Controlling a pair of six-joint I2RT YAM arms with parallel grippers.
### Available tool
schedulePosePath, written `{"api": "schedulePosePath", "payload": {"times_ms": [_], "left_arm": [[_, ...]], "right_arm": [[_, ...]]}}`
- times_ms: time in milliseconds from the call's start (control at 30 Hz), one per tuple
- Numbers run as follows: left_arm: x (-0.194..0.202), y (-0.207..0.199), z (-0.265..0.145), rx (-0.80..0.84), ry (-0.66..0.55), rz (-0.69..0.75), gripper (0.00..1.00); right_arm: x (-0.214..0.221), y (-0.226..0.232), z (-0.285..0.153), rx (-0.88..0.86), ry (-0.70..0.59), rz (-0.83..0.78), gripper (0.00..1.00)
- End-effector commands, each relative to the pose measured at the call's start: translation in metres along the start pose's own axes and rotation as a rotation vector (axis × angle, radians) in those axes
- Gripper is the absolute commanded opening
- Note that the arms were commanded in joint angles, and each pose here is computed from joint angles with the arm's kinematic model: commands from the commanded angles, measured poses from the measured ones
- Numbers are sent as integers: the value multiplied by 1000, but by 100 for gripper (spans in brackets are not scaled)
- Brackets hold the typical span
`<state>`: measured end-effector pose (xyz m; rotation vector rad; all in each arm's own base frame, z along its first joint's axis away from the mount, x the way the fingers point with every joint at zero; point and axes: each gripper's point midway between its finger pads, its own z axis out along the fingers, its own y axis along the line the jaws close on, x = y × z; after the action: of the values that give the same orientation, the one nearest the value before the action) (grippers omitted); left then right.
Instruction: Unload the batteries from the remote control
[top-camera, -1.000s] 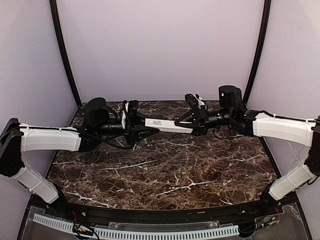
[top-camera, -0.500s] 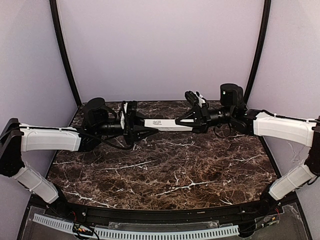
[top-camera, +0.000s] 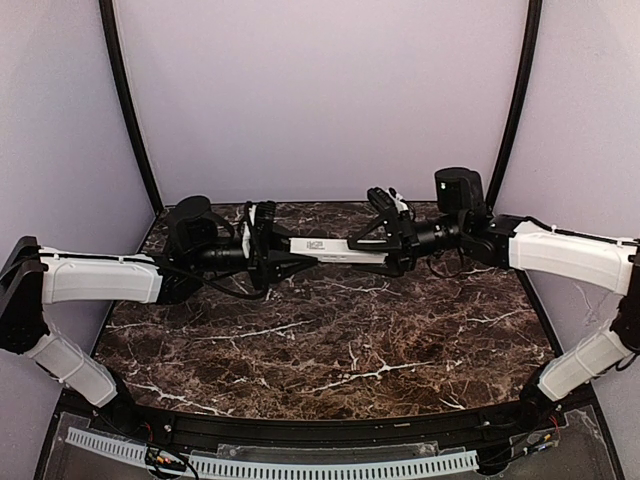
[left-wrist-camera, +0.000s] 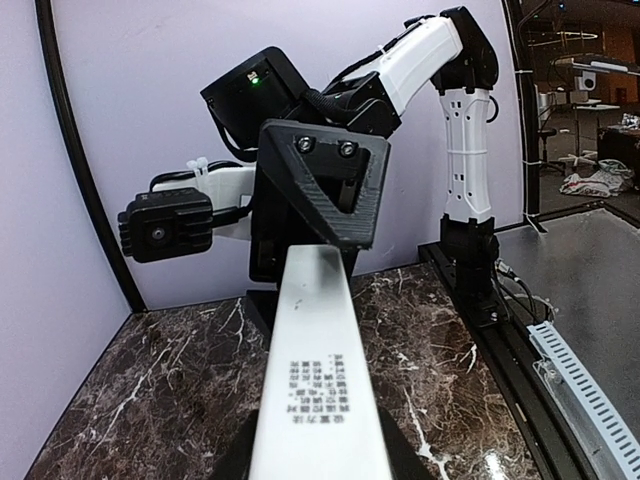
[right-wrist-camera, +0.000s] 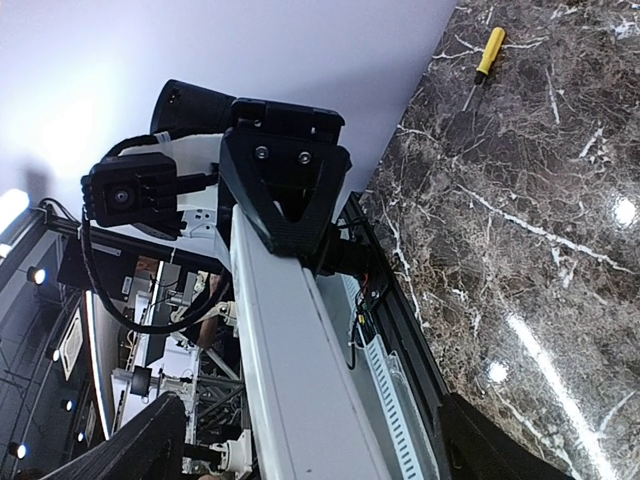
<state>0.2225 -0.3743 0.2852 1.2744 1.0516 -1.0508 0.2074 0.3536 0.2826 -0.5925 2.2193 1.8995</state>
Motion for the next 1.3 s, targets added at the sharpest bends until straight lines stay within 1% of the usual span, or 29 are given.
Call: {"api": "schedulePosePath", "payload": {"times_ms": [0, 167, 233, 300, 400, 467, 533, 733, 900, 1033, 1067, 1167, 1267], "left_arm": [[-3, -5, -3, 2, -11, 14, 0], [3, -6, -3, -1, 13, 13, 0], [2, -6, -4, -2, 12, 17, 0], [3, -7, -4, 2, 13, 16, 0], [2, -8, -4, 5, 12, 16, 0], [2, -8, -5, 5, 13, 15, 0], [2, -9, -5, 4, 14, 16, 0], [-2, -10, -7, 1, 2, 25, 0], [-13, -12, -11, 0, -46, 36, 0], [-22, -12, -15, 8, -90, 31, 0], [-22, -13, -17, 11, -98, 11, 0], [-31, -13, -22, 14, -142, 21, 0], [-31, -13, -22, 22, -144, 16, 0]], "right_arm": [[-1, 5, -12, 63, -17, -6, 84], [0, 0, -16, 112, -25, 23, 76], [0, -2, -16, 125, -31, 26, 69], [-1, -4, -16, 130, -34, 27, 56], [-3, -4, -15, 129, -31, 24, 43], [-3, -3, -15, 127, -31, 21, 35], [-3, -2, -15, 124, -28, 16, 31], [2, 4, -17, 105, -20, -15, 31], [10, 12, -20, 58, -8, -45, 35], [15, 19, -23, 29, -11, -72, 36], [16, 20, -24, 22, -9, -77, 36], [18, 22, -26, 17, -13, -89, 41], [20, 24, -29, 17, -19, -97, 44]]}}
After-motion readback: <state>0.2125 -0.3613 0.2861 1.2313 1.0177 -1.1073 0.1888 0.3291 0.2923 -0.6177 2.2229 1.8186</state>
